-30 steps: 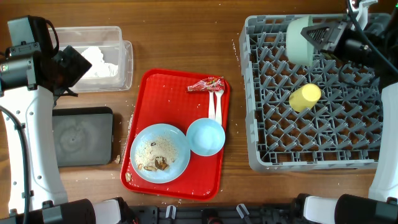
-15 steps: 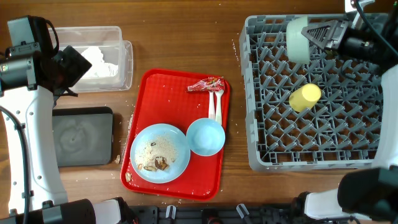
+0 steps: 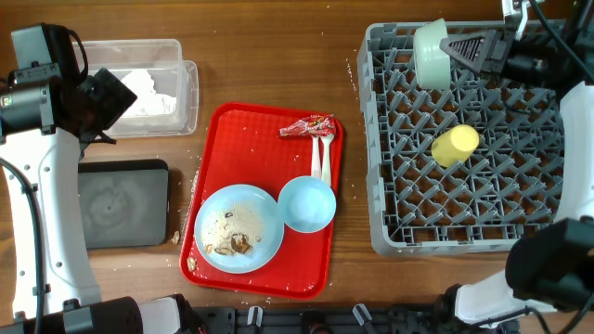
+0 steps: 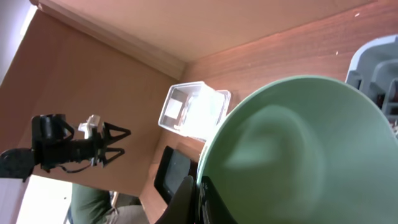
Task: Sort waste into correct bins and load items into the dishwasher rack
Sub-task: 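Lift the pale green bowl and place it in the rack, then open the right gripper and raise it away from the bowl, then move the right gripper to the tray and grasp the light blue bowl rim, then lift the light blue bowl and lower it into the rack's front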
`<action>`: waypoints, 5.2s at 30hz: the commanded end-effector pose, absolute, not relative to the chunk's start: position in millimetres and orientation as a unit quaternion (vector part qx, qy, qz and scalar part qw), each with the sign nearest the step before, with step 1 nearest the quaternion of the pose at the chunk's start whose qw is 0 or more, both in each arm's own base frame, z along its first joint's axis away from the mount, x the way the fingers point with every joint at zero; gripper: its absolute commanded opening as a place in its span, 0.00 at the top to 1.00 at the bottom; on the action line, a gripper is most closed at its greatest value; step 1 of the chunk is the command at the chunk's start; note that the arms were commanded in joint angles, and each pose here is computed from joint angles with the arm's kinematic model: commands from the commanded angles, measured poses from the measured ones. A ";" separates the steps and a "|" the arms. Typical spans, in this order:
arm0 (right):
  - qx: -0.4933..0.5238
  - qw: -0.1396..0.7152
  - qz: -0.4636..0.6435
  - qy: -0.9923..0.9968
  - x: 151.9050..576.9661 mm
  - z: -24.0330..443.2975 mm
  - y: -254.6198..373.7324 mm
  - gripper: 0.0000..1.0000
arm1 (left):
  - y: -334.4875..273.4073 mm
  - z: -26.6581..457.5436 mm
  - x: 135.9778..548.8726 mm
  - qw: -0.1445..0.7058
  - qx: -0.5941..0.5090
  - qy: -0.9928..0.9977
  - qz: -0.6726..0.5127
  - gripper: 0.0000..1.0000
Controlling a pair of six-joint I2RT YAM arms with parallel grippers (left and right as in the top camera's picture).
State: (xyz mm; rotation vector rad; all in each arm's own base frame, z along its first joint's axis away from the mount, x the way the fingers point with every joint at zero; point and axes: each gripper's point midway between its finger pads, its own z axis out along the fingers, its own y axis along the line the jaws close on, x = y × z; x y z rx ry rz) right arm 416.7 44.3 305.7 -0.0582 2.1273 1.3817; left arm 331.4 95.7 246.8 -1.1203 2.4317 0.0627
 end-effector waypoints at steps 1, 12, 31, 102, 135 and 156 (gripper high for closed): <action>-0.012 0.277 0.538 0.796 434.7 275.3 38.1 0.96 | 98.3 247.7 330.6 0.232 -0.414 0.880 0.026 0.00; 0.154 0.212 0.574 0.776 458.3 198.7 -41.8 0.96 | 98.3 247.7 330.6 0.232 -0.414 0.880 0.026 0.00; 0.384 0.260 0.194 0.865 417.5 192.4 -174.1 0.69 | 98.3 247.7 330.6 0.232 -0.414 0.880 0.026 0.00; 0.014 0.271 0.143 0.952 368.7 261.3 145.0 0.91 | 98.3 247.7 330.6 0.232 -0.414 0.880 0.026 0.00; 0.123 -0.002 0.047 0.991 244.3 28.3 310.3 0.42 | 98.3 247.7 330.6 0.232 -0.414 0.880 0.026 0.00; 0.079 0.048 0.071 0.993 273.1 67.5 317.5 0.96 | 98.3 247.7 330.6 0.232 -0.414 0.880 0.026 0.00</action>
